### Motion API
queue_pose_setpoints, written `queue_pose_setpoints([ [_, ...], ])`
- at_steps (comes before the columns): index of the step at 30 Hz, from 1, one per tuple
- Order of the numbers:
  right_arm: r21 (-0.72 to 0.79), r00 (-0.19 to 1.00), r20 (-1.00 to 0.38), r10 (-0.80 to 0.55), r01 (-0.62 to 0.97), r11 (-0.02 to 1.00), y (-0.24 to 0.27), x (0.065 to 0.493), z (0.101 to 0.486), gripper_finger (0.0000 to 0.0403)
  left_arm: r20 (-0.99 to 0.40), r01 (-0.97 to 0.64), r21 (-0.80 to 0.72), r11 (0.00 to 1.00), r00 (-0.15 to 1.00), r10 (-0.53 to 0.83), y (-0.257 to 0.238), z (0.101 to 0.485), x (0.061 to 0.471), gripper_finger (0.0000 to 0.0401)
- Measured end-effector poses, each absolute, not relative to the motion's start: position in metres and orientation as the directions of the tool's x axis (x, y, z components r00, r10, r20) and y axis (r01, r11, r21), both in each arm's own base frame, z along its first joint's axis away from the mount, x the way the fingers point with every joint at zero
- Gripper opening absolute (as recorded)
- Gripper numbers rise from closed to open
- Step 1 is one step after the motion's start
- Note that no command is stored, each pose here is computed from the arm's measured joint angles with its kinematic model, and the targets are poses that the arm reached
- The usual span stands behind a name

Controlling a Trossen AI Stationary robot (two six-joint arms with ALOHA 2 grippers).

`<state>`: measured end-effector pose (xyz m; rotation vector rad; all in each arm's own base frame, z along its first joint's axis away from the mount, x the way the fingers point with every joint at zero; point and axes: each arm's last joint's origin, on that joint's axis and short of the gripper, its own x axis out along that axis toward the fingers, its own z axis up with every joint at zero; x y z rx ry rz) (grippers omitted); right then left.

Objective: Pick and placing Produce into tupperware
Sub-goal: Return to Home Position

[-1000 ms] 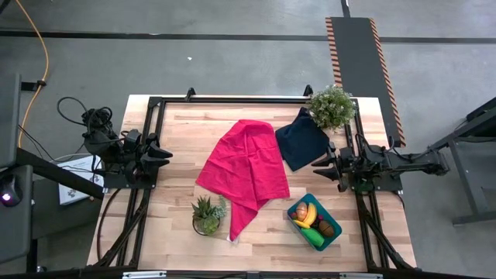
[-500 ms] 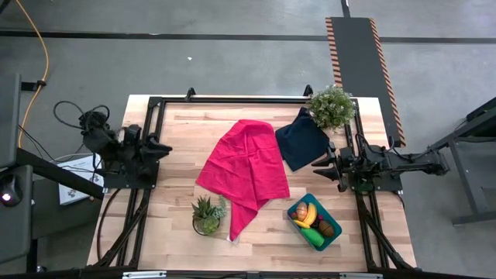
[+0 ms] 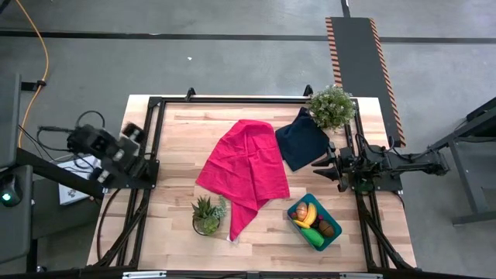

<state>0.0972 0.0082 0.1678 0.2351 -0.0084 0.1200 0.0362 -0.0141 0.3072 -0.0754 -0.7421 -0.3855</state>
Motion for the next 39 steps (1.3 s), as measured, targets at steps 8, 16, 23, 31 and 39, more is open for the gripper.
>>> queue_pose_setpoints([
  [8,0.232,0.993,0.021,0.118,-0.12,0.965,0.008,0.097,0.168,0.011,0.706,0.329,0.025,0.944,0.663,-0.249,-0.017,0.257,0.06,0.0129],
  [16,0.232,0.993,0.021,0.118,-0.12,0.965,0.008,0.097,0.168,0.011,0.716,0.295,0.039,0.955,0.658,-0.233,-0.015,0.236,0.066,0.0129],
  [23,0.232,0.993,0.021,0.118,-0.119,0.965,0.008,0.097,0.168,0.011,0.564,0.259,0.023,0.966,0.794,-0.226,-0.013,0.221,0.079,0.0129],
  [31,0.232,0.993,0.021,0.118,-0.119,0.965,0.008,0.097,0.168,0.011,0.371,0.255,-0.013,0.967,0.899,-0.232,-0.008,0.202,0.09,0.0129],
  [39,0.232,0.993,0.021,0.118,-0.119,0.965,0.008,0.097,0.168,0.011,0.175,0.225,-0.123,0.967,0.964,-0.202,-0.005,0.183,0.095,0.0129],
])
